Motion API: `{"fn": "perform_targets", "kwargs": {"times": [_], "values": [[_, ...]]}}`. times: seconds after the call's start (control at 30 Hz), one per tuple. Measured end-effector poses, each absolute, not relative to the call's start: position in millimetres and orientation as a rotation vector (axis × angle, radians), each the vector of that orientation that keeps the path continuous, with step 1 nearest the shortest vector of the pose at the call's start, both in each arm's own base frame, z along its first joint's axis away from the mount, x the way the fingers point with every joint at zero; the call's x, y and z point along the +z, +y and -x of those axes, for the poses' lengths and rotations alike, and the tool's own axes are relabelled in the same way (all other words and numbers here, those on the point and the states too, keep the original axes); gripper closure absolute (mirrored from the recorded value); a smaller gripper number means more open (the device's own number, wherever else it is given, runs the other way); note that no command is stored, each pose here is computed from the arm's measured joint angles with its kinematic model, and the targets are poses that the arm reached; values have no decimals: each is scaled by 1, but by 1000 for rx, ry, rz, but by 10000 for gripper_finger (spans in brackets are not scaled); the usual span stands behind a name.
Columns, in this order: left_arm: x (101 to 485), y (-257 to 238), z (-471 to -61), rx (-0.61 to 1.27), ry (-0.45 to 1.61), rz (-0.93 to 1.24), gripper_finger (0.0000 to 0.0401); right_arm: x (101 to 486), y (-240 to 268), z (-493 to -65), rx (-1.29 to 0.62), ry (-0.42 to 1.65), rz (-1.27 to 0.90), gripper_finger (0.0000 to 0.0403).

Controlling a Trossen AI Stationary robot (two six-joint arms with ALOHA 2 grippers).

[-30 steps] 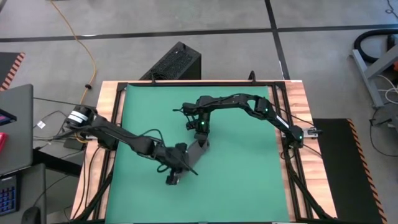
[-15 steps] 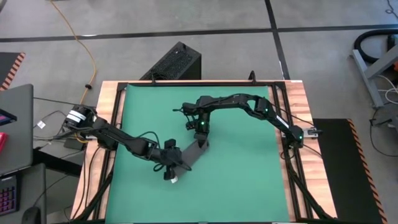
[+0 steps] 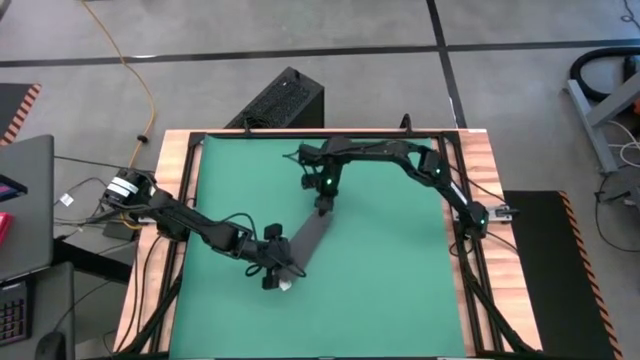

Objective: Roll towel
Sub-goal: Roll the gray towel on the table

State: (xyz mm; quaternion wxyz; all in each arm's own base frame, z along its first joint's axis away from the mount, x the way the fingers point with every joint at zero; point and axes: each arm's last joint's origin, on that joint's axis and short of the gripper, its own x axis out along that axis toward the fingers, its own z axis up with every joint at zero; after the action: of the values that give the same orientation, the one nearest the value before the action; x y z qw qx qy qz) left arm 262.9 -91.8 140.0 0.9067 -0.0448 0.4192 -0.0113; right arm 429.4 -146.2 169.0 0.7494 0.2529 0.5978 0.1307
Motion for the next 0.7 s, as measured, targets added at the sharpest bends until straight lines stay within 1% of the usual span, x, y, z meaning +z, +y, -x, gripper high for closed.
{"fn": "perform_targets", "kwargs": {"times": [0.13, 0.2, 0.3, 0.37, 0.47, 0.5, 0.57, 0.6, 0.7], "values": [[140, -93, -262, -45, 873, 90, 401, 189, -159, -418, 184, 1319, -448, 251], [140, -93, -262, -43, 873, 89, 401, 201, -165, -414, 168, 1286, -416, 256], [140, -92, -262, -36, 873, 84, 401, 236, -165, -409, 216, 1147, -406, 268], [139, -92, -262, -30, 873, 72, 401, 265, -156, -405, 231, 1048, -348, 284], [139, -92, -262, -26, 868, 44, 401, 291, -135, -403, 262, 898, -274, 324], [139, -92, -262, -27, 867, 33, 401, 293, -127, -404, 282, 854, -255, 342], [139, -91, -262, -30, 865, 8, 401, 287, -110, -407, 315, 808, -222, 381], [139, -91, -262, -34, 864, -3, 401, 280, -104, -409, 326, 790, -217, 389], [139, -91, -262, -37, 864, -17, 401, 256, -88, -415, 337, 757, -260, 388]]}}
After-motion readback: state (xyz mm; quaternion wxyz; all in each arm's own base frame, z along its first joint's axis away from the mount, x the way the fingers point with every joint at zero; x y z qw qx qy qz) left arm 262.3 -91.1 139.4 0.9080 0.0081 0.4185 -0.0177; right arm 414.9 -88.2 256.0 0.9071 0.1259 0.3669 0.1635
